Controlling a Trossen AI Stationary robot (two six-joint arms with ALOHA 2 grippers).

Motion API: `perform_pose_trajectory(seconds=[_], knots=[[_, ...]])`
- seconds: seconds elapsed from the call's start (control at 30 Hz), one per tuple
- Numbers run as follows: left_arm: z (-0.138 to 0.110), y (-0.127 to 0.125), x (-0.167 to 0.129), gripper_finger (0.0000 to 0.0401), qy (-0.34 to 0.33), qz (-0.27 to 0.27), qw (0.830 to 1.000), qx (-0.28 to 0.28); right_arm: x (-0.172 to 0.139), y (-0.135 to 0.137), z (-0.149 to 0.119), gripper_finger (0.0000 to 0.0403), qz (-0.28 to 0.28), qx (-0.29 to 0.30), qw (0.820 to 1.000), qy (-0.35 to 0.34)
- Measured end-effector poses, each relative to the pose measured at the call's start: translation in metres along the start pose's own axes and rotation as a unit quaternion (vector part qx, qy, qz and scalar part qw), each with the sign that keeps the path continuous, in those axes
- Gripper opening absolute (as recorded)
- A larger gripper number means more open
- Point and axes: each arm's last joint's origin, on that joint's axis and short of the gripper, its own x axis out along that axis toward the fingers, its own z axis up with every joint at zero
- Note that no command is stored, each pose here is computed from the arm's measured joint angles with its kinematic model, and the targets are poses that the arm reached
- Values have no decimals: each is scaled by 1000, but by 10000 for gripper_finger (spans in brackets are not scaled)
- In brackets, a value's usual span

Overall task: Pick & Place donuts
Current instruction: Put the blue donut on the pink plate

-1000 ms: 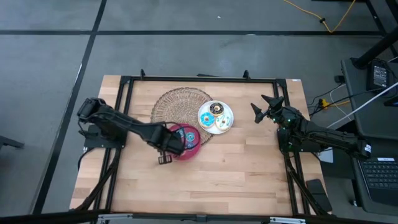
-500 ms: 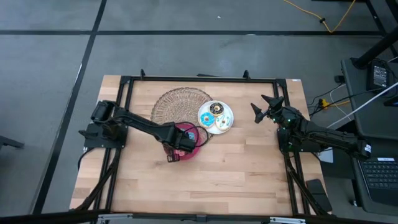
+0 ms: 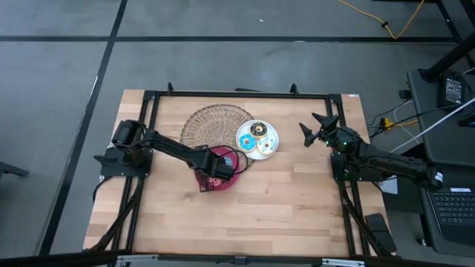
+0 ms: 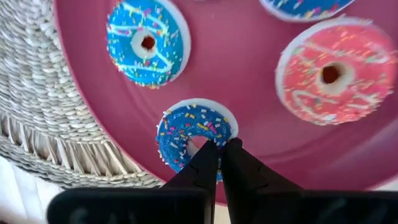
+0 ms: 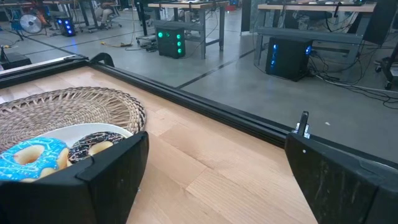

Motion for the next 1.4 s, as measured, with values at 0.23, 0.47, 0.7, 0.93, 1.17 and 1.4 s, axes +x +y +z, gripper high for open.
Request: perform_pose_trajectory(seconds=[0.23, 0.47, 0.7, 0.93, 1.17, 1.4], knots=[[-2, -1, 5, 11, 0, -2, 1000, 0, 0, 0, 0, 376, 0, 0, 1000, 0], [-2, -2, 10, 11, -8, -5, 1000, -2, 0, 0, 0, 376, 0, 0, 1000, 0], [-4, -3, 15, 11, -7, -5, 1000, -1, 0, 0, 0, 376, 0, 0, 1000, 0], [-4, -3, 16, 11, -11, -6, 1000, 14, 0, 0, 0, 376, 0, 0, 1000, 0], [-4, -3, 16, 11, -12, -6, 1000, 20, 0, 0, 0, 376, 0, 0, 1000, 0], [-4, -3, 16, 11, -11, -6, 1000, 21, 0, 0, 0, 376, 0, 0, 1000, 0]])
